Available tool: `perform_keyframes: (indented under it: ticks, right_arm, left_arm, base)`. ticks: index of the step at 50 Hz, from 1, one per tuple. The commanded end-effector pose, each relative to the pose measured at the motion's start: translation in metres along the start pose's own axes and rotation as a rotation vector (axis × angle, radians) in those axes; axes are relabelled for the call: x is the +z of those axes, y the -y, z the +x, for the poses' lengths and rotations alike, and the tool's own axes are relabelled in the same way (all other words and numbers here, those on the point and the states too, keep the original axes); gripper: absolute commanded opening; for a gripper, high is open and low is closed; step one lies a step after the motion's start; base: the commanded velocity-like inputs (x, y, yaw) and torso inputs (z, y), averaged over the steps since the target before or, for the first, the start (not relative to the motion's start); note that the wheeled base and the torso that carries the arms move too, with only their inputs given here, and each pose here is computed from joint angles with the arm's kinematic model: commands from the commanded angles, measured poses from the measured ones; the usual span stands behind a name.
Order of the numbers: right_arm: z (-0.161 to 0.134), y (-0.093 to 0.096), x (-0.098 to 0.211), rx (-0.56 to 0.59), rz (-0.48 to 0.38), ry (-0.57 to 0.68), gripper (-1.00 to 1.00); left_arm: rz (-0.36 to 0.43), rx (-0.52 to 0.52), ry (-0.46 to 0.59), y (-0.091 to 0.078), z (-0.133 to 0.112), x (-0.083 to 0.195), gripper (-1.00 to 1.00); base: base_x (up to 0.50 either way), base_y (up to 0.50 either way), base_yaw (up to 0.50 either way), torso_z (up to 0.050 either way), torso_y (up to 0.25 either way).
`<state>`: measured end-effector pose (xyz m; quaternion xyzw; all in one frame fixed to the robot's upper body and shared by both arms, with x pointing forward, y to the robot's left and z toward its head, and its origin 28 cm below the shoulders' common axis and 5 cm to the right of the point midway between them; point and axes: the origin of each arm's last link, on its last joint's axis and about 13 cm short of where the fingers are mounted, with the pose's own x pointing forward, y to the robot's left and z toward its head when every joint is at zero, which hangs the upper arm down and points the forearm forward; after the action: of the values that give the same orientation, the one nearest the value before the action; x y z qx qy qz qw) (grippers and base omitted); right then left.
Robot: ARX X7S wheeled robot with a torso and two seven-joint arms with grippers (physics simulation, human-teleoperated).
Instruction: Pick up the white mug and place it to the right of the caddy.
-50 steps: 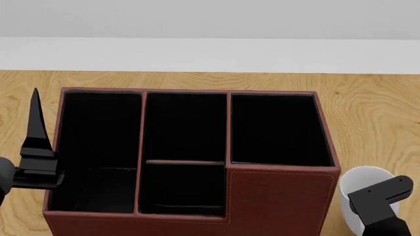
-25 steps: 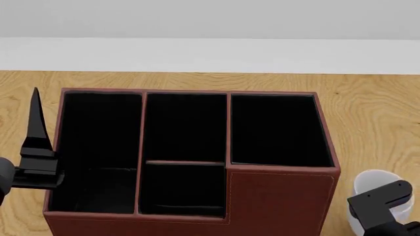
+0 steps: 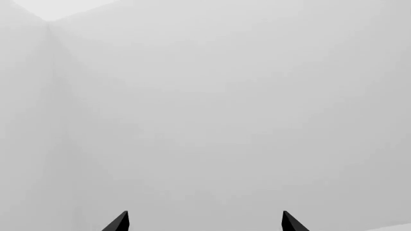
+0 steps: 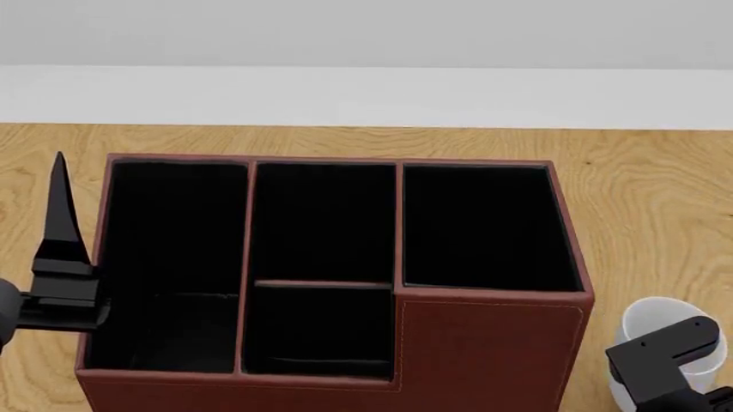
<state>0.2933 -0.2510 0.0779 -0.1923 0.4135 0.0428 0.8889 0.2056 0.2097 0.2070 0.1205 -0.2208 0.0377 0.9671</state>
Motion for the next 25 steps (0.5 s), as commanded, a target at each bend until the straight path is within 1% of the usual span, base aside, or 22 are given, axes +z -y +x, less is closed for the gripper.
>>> perform_keyframes:
  ticks: [1, 14, 25]
  right_arm:
    - [-0.008, 0.001, 0.001, -0.005, 0.003, 0.022, 1.0]
    - [-0.036, 0.005, 0.003, -0.027, 0.018, 0.092, 1.0]
    - [-0.05, 0.007, 0.004, -0.043, 0.024, 0.126, 1.0]
  left_arm:
    - [0.0, 0.0, 0.005, 0.0, -0.001, 0.002, 1.0]
    - [-0.005, -0.005, 0.012, 0.001, 0.0, 0.003, 1.0]
    - [-0.005, -0.008, 0.016, 0.001, -0.001, 0.004, 1.0]
  base:
    - [0.0, 0.0, 0.0, 0.0, 0.0]
    - [0.0, 0.0, 0.0, 0.0, 0.0]
    - [0.0, 0.0, 0.0, 0.0, 0.0]
